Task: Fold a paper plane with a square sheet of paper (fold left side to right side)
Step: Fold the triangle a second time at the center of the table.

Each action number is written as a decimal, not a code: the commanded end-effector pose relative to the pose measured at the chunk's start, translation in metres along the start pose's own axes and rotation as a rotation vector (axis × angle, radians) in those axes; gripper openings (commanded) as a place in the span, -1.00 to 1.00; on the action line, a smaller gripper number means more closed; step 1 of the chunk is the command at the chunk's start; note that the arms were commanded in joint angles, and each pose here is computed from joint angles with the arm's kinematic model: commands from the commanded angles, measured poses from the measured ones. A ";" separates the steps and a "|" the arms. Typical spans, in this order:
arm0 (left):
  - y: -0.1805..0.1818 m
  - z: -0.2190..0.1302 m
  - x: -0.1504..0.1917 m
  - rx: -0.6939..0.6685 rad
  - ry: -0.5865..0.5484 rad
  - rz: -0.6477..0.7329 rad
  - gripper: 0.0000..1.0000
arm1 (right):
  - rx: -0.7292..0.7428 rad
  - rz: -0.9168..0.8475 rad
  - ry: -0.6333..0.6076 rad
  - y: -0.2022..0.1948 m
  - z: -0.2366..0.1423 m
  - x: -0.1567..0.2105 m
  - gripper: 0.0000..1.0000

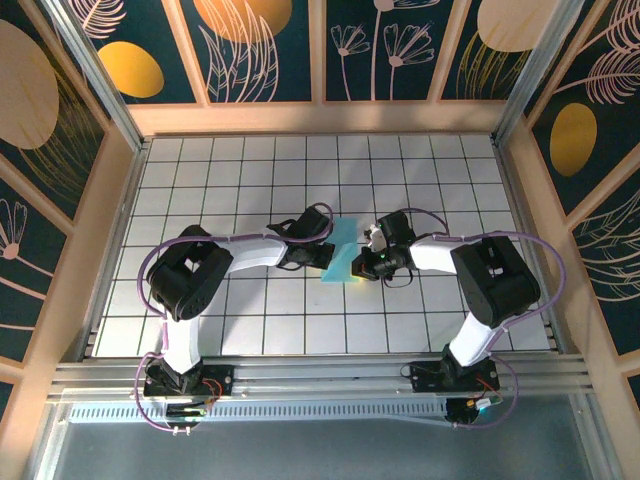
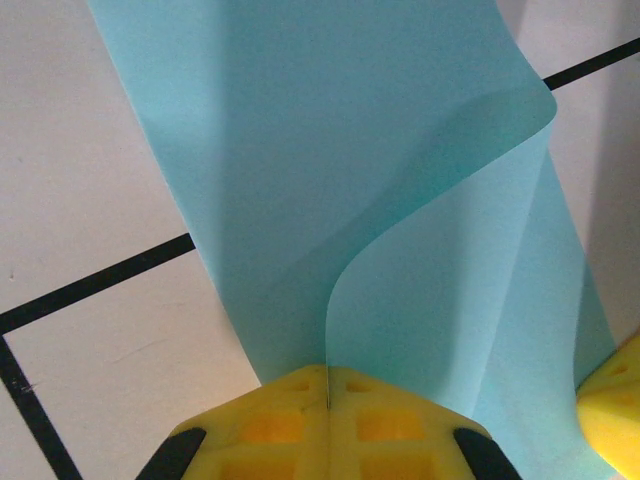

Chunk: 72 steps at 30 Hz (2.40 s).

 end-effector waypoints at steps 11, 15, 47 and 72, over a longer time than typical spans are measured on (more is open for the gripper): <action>-0.003 -0.014 -0.007 0.031 -0.035 0.039 -1.00 | 0.146 0.053 0.067 -0.034 0.013 0.017 -1.00; -0.004 -0.016 -0.008 0.039 -0.046 0.038 -1.00 | 0.147 0.053 0.068 -0.034 0.013 0.017 -1.00; 0.001 0.001 -0.005 0.006 -0.022 0.042 -1.00 | 0.146 0.054 0.077 -0.035 0.014 0.018 -1.00; 0.004 0.006 0.000 -0.006 -0.003 0.043 -1.00 | 0.145 0.054 0.079 -0.034 0.013 0.018 -1.00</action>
Point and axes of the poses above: each hand's point on the last joint's axis, 136 mm out from that joint toward the fingers, its own z axis out along the fingers, its own y axis along the line the jaws close on, x = y × z, the point moved 5 cm from there along -z, back along the fingers, and after that the axes turned 12 degrees about z, right-handed, at the moved point
